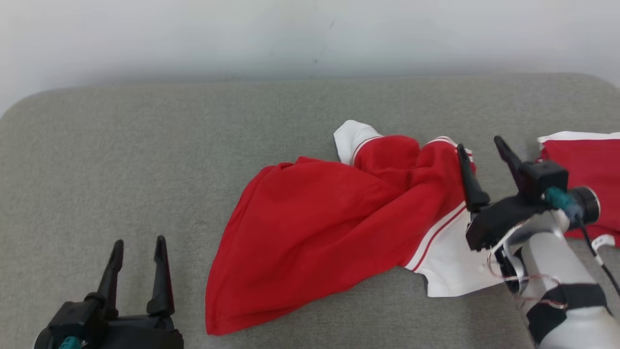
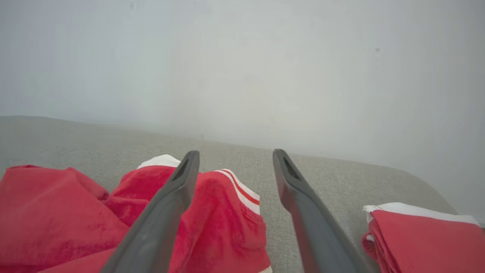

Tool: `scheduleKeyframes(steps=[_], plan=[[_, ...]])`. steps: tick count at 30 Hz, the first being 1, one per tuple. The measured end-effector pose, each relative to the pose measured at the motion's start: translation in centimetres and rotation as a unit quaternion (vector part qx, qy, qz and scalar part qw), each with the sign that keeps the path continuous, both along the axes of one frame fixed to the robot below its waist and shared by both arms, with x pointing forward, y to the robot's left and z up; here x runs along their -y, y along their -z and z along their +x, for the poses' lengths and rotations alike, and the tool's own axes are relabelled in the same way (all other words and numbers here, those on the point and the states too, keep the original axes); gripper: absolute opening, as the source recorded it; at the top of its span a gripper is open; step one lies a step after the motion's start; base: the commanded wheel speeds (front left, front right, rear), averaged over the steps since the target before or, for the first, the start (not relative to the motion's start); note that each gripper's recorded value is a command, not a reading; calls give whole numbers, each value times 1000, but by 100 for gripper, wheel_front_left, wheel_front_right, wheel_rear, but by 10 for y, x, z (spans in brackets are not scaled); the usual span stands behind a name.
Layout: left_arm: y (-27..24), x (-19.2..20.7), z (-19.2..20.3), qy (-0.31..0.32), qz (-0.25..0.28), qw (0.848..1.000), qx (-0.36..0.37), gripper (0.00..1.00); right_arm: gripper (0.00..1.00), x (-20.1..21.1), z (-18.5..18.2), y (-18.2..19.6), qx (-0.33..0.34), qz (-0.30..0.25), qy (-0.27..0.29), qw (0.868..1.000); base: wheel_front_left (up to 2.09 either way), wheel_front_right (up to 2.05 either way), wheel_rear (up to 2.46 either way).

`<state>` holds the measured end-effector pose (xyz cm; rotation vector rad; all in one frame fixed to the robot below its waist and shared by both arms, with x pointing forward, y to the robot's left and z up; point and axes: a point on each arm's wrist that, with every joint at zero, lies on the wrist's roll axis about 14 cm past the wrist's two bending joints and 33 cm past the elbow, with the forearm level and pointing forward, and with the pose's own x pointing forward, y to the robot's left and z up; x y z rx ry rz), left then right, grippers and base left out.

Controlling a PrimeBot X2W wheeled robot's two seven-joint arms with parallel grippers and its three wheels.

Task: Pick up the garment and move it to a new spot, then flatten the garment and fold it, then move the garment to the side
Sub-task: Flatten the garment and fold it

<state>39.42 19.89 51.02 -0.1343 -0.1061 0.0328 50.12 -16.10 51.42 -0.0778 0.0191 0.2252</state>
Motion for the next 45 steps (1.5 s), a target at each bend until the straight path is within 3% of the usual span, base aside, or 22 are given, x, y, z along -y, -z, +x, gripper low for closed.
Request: scheduleKeyframes(steps=[9, 20, 45], plan=[[-7, 3, -4, -7, -1, 1000, 9, 100, 100, 9, -62, -13, 48, 24, 8, 999, 0, 0, 0], [-7, 16, -15, 7, 2, 1000, 4, 100, 100, 7, -123, 8, 27, 74, 33, 996, 0, 0, 0], [15, 27, -32, 28, 9, 999, -28, 100, 100, 6, -141, 24, 6, 86, 45, 995, 0, 0, 0]])
